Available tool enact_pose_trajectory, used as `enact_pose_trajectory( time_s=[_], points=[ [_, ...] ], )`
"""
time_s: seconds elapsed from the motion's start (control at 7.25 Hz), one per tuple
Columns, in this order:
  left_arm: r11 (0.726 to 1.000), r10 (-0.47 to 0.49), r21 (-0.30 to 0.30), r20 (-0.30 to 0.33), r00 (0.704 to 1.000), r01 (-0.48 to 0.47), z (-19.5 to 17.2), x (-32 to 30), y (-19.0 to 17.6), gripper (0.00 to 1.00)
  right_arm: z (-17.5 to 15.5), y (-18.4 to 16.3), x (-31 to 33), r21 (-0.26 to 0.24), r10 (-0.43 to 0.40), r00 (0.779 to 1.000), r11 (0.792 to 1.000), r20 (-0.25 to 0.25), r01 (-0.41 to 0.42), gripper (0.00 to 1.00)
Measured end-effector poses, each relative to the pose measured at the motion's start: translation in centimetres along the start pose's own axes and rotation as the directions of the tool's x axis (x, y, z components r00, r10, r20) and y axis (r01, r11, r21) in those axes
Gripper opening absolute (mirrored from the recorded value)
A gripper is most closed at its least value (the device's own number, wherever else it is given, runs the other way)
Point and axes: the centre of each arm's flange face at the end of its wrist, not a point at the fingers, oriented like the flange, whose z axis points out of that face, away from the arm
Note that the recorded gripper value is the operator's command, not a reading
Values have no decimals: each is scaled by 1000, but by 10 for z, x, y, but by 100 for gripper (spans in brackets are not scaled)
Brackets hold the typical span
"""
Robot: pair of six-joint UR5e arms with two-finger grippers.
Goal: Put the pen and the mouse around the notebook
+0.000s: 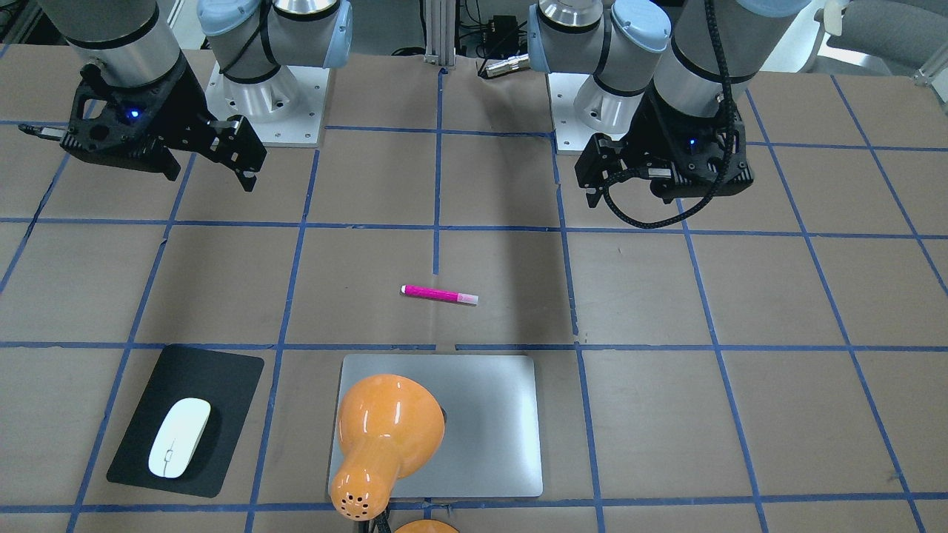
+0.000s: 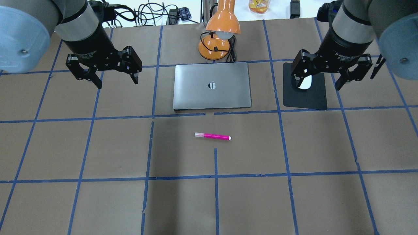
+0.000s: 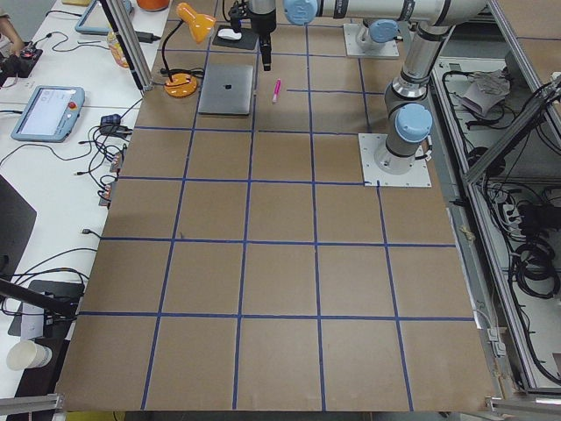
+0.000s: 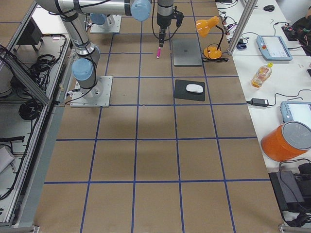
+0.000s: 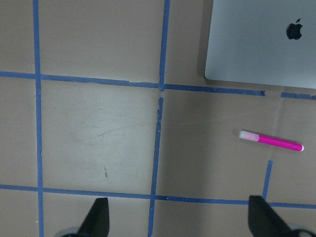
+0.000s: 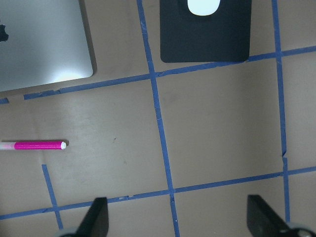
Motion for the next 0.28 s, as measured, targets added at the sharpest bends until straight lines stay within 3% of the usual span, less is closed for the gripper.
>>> enact_pose_trajectory(
  time_s=[0.28],
  points=[
    [1000,2,3,-1,1000,-2,-1,0,0,100,1,0,0,-2,0,1000,1000,1,0,100]
  ],
)
